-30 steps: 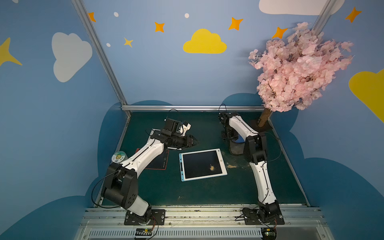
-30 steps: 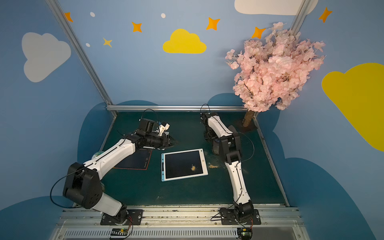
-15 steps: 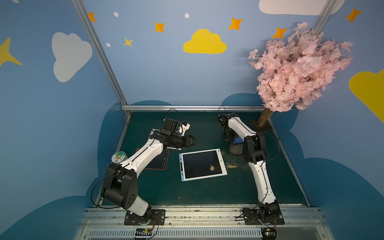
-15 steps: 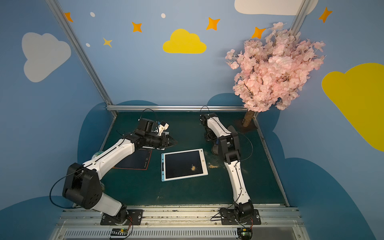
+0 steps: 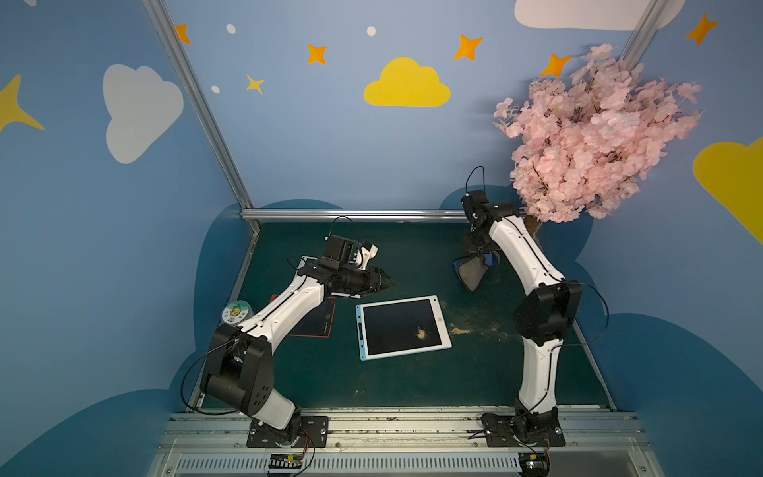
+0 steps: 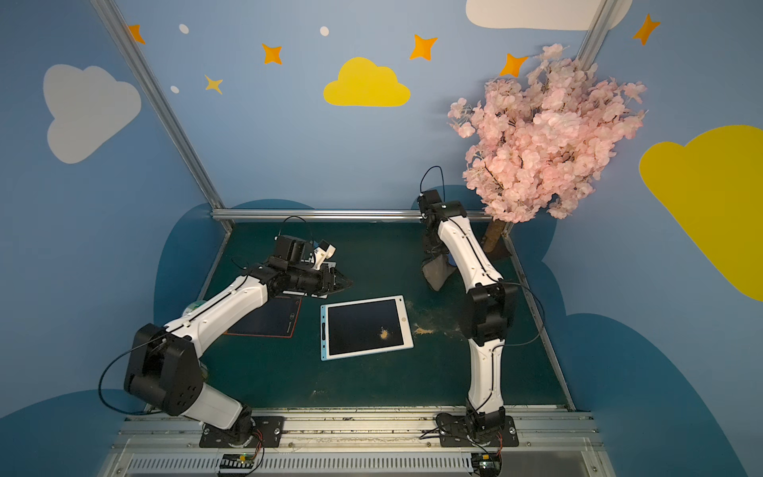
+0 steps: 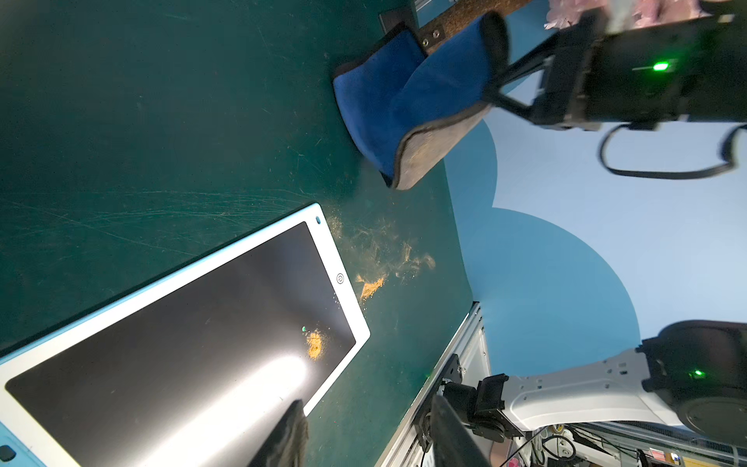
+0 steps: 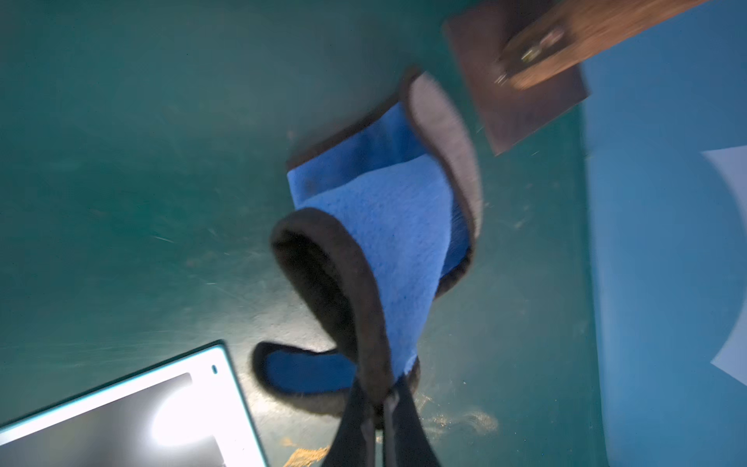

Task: Wipe the drawing tablet
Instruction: Adjust the cleaning item at the center of the board.

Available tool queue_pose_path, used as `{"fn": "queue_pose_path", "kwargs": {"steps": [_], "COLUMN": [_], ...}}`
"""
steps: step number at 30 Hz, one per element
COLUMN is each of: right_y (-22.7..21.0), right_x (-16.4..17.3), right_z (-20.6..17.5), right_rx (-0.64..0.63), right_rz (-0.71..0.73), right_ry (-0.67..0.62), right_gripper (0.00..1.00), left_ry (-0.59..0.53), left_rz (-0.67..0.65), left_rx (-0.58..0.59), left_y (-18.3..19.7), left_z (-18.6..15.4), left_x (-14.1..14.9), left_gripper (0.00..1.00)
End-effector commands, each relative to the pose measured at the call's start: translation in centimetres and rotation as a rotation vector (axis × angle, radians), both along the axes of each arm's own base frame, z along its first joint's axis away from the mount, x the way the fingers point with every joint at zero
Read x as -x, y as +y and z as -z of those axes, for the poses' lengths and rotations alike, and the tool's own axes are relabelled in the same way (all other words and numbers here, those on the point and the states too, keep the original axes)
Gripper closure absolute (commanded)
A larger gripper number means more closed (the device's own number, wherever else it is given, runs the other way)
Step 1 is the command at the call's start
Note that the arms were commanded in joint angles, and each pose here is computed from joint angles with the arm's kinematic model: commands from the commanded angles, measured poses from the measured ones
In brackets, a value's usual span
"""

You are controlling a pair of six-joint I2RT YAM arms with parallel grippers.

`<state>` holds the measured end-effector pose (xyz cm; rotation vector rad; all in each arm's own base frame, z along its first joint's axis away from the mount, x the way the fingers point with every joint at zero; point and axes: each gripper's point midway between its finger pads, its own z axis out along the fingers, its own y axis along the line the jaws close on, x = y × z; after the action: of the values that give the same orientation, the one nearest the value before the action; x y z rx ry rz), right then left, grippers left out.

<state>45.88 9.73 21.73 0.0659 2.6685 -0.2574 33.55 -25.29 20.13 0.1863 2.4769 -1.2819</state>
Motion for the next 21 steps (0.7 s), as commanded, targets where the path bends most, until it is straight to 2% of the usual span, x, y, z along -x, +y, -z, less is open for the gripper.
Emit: {"fn": "queue_pose_path", "kwargs": {"steps": [1, 8, 10, 12, 16, 21], "right_y": [1.6, 6.7, 7.3, 6.2, 0.9, -1.7], "right_x": [-0.1, -1.6, -1.9, -2.1, -1.8, -1.7], "right_z": [0.9, -1.1, -2.5, -3.6, -4.9, -7.1], "right_rx": [-0.076, -0.375, -0.421, -0.394, -0.244, -0.197], "right_rz": [-0.021, -0.148, -0.184, -0.158, 0.017, 0.055], "right_ry": [0.009, -0.048, -0.074, -0.108, -0.19, -0.308], "right_gripper": [1.0, 1.0, 1.0, 1.0, 1.0, 1.0], "left_ry": [-0.019, -0.024, -0.026, -0.027, -0.032, -0.034], "left_rz": [0.004, 0.005, 0.001, 0.002, 0.0, 0.012], "left_rx": [0.021, 0.013, 0.01, 0.01, 0.012, 0.023], "left_y": [0.0, 0.2, 0.4, 0.4, 0.4, 0.2], "left_z": [-0.9, -1.0, -1.0, -1.0, -1.0, -1.0], "left_x": [-0.1, 0.5, 0.7, 0.8, 0.7, 0.4], "left_gripper": [0.5, 0.5, 0.5, 0.5, 0.5, 0.5]}}
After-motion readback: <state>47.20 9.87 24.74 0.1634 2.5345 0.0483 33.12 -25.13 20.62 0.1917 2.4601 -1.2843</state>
